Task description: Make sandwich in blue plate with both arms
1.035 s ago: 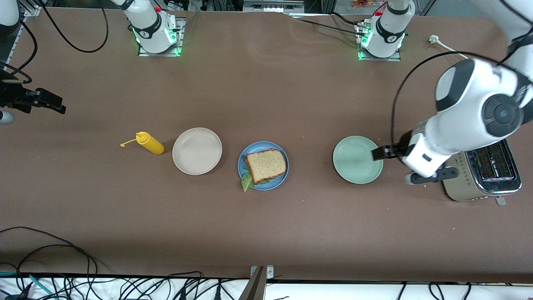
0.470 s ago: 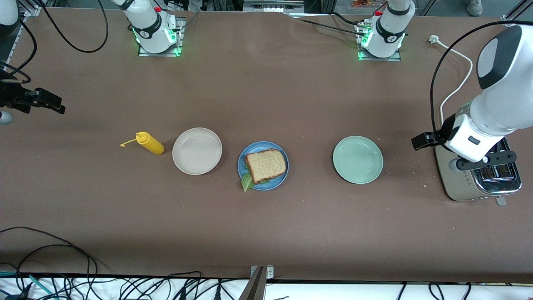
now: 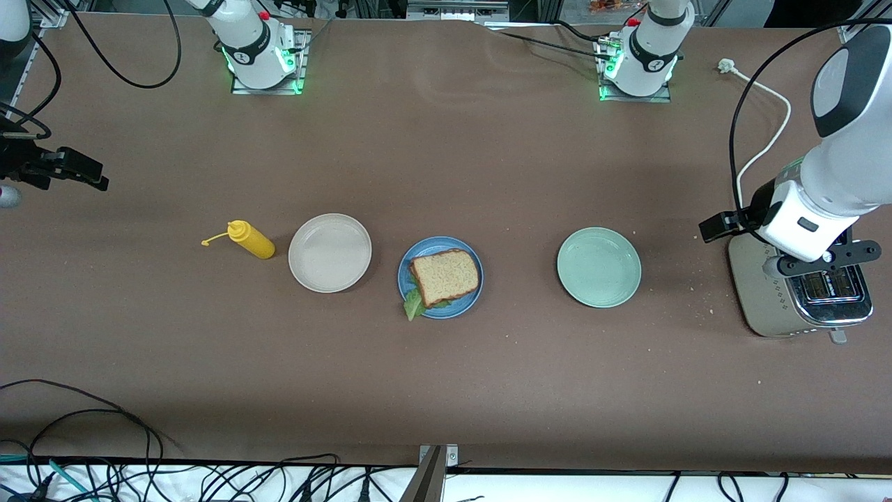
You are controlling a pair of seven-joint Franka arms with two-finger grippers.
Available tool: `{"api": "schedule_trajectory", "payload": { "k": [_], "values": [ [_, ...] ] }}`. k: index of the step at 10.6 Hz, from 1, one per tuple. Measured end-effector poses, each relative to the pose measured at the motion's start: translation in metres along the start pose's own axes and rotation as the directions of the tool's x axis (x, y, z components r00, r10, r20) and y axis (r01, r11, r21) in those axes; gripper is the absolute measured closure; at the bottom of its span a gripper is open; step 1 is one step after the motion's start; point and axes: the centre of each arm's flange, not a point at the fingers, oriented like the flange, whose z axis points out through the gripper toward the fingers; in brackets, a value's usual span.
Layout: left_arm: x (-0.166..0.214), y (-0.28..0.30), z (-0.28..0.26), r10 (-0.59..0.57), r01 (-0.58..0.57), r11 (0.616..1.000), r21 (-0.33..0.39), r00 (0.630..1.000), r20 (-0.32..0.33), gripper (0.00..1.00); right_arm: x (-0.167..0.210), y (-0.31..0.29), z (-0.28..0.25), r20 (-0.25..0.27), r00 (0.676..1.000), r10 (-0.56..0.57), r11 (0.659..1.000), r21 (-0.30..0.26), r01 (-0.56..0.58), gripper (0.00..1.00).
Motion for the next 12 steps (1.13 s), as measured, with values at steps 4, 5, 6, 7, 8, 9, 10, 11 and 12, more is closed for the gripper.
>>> {"api": "schedule_trajectory", "payload": {
  "k": [4, 5, 6, 7, 8, 9, 10, 11, 12],
  "values": [
    [-0.002, -0.019, -0.011, -0.044, 0.044, 0.998, -0.033, 0.999, 0.005, 0.01, 0.0, 0.0, 0.0, 0.0, 1.0, 0.0, 1.0, 0.0, 0.0, 0.0],
    [-0.005, -0.02, -0.016, -0.039, 0.038, 0.999, -0.032, 0.999, -0.001, 0.01, 0.0, 0.0, 0.0, 0.0, 1.0, 0.0, 1.0, 0.0, 0.0, 0.0],
    [-0.007, -0.021, -0.018, -0.038, 0.038, 0.999, -0.032, 0.999, -0.004, 0.01, 0.0, 0.0, 0.0, 0.0, 1.0, 0.0, 1.0, 0.0, 0.0, 0.0],
    [-0.007, -0.02, -0.018, -0.037, 0.037, 0.999, -0.032, 0.999, -0.004, 0.0, 0.0, 0.0, 0.0, 0.0, 1.0, 0.0, 1.0, 0.0, 0.0, 0.0],
    [-0.007, -0.02, -0.018, -0.036, 0.036, 0.999, -0.031, 0.999, -0.003, 0.0, 0.0, 0.0, 0.0, 0.0, 1.0, 0.0, 1.0, 0.0, 0.0, 0.0],
    [-0.007, -0.02, -0.017, -0.036, 0.036, 0.999, -0.031, 0.999, -0.002, 0.0, 0.0, 0.0, 0.0, 0.0, 1.0, 0.0, 1.0, 0.0, 0.0, 0.0],
    [-0.007, -0.02, -0.017, -0.035, 0.035, 0.999, -0.031, 0.999, -0.002, 0.0, 0.0, 0.0, 0.0, 0.0, 1.0, 0.0, 1.0, 0.0, 0.0, 0.0],
    [-0.007, -0.02, -0.017, -0.035, 0.035, 0.999, -0.031, 0.999, -0.002, 0.0, 0.0, 0.0, 0.0, 0.0, 1.0, 0.0, 1.0, 0.0, 0.0, 0.0],
    [-0.007, -0.021, -0.017, -0.034, 0.034, 0.999, -0.031, 0.999, -0.002, 0.0, 0.0, 0.0, 0.0, 0.0, 1.0, 0.0, 1.0, 0.0, 0.0, 0.0]
  ]
}}
